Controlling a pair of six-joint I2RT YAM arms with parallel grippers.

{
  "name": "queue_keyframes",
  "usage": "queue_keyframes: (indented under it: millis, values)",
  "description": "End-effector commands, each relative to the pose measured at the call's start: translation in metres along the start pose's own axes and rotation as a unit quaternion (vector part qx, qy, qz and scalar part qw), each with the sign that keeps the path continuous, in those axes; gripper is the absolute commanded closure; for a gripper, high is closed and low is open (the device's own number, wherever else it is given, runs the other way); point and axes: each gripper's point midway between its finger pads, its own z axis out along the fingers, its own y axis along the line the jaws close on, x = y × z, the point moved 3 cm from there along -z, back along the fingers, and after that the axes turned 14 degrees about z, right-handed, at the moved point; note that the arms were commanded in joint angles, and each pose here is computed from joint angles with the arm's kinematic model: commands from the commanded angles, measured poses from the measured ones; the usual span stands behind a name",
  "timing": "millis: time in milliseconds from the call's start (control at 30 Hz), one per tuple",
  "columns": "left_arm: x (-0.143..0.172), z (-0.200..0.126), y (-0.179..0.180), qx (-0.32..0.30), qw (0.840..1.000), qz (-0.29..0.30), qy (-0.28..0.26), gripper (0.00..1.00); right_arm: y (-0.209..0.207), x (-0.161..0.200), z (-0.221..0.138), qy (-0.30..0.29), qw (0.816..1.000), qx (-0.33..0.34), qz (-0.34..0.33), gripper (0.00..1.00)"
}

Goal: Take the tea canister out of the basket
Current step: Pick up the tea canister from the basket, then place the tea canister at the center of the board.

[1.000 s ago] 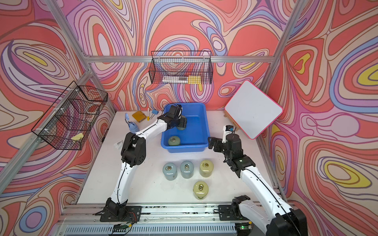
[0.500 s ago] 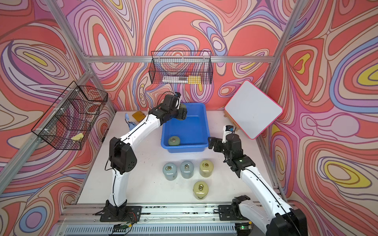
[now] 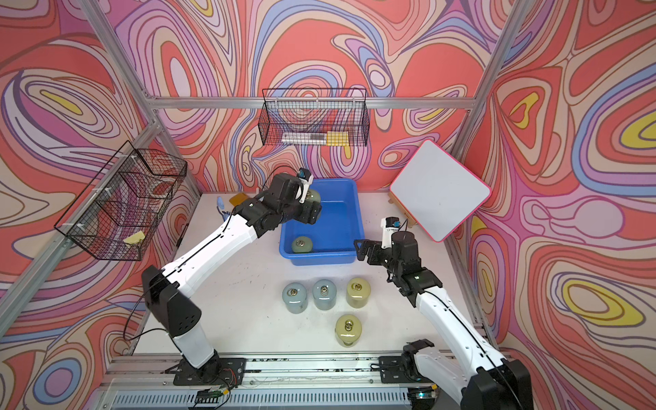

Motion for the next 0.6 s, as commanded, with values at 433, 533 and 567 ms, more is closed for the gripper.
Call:
queue_keyframes:
  millis: [433,533,567]
  values:
    - [0.072,-0.116,-0.027,0.023,0.999,-0.028,-0.021,0.58,0.019,-0.010,0.007,0.037,0.999,-0.026,0.009,0.02]
    - [0.088,-0.130,-0.039,0.046,0.998,-0.026,-0.026,0.58,0.016,-0.009,0.011,0.040,0.999,-0.020,0.013,0.02]
    - [0.094,-0.133,-0.043,0.054,0.998,-0.025,-0.026,0.58,0.016,-0.009,0.013,0.043,0.999,-0.020,0.013,0.02]
